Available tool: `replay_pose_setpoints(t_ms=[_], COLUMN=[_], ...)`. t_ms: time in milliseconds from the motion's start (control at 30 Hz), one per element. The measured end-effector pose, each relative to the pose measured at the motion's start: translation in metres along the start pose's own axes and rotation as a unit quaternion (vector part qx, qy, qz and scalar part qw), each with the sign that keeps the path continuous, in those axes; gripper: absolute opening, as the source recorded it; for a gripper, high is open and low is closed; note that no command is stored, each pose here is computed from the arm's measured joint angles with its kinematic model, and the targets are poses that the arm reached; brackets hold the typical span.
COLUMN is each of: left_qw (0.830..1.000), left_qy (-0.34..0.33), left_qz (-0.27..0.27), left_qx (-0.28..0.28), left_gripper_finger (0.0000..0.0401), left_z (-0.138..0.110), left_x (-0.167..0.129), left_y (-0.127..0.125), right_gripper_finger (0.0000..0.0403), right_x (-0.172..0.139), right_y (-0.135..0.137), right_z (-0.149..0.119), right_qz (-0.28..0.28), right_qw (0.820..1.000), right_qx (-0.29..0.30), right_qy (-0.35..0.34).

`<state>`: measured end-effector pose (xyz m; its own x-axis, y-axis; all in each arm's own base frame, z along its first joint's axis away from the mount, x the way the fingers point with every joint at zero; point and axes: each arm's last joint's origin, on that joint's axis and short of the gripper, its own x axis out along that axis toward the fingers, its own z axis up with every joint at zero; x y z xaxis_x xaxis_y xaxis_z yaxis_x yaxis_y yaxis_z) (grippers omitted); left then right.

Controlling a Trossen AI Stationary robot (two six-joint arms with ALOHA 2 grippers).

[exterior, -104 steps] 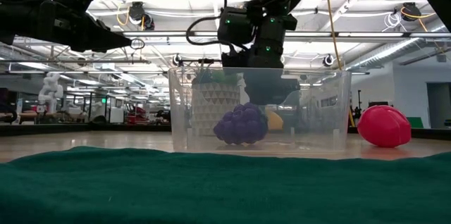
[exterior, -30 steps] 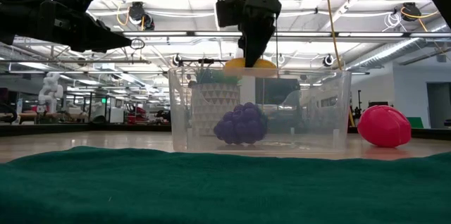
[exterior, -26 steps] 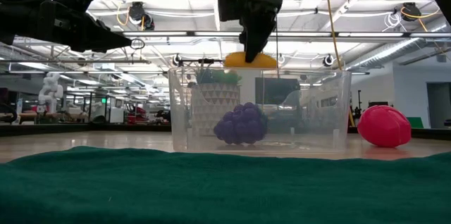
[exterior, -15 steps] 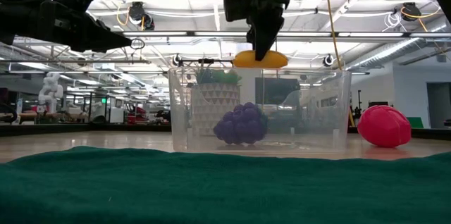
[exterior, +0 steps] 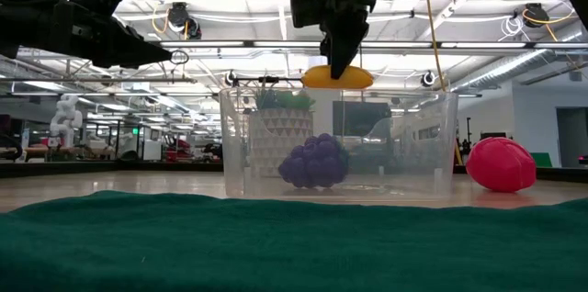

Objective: Pick and placing Produce into tupperware
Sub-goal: Put the banana into the transparent bin

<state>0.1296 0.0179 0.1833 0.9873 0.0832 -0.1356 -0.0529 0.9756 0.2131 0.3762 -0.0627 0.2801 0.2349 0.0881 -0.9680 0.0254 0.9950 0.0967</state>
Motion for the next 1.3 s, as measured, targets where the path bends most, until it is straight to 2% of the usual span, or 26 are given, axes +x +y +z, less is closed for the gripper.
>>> replay_pose_setpoints(t_ms=[333, 900, 1300], left_qw=[1.000, 1.000, 1.000], left_qy=[0.000, 0.000, 0.000], left_qz=[0.000, 0.000, 0.000], left_qx=[-0.001, -0.001, -0.001], left_gripper_finger=[0.0026, 0.0026, 0.0026], left_z=[0.000, 0.000, 0.000], left_x=[0.000, 0.000, 0.000], left_y=[0.000, 0.000, 0.000], right_gripper_finger=[0.0155, 0.0155, 0.0155], right_x=[-0.009, -0.059, -0.060], right_y=[0.002, 0.008, 0.014], right_z=[0.000, 0.004, 0.005], right_qz=[0.001, -0.002, -0.002], right_qw=[1.000, 1.000, 1.000], right_qx=[0.005, 0.010, 0.007], right_qy=[0.005, -0.012, -0.013])
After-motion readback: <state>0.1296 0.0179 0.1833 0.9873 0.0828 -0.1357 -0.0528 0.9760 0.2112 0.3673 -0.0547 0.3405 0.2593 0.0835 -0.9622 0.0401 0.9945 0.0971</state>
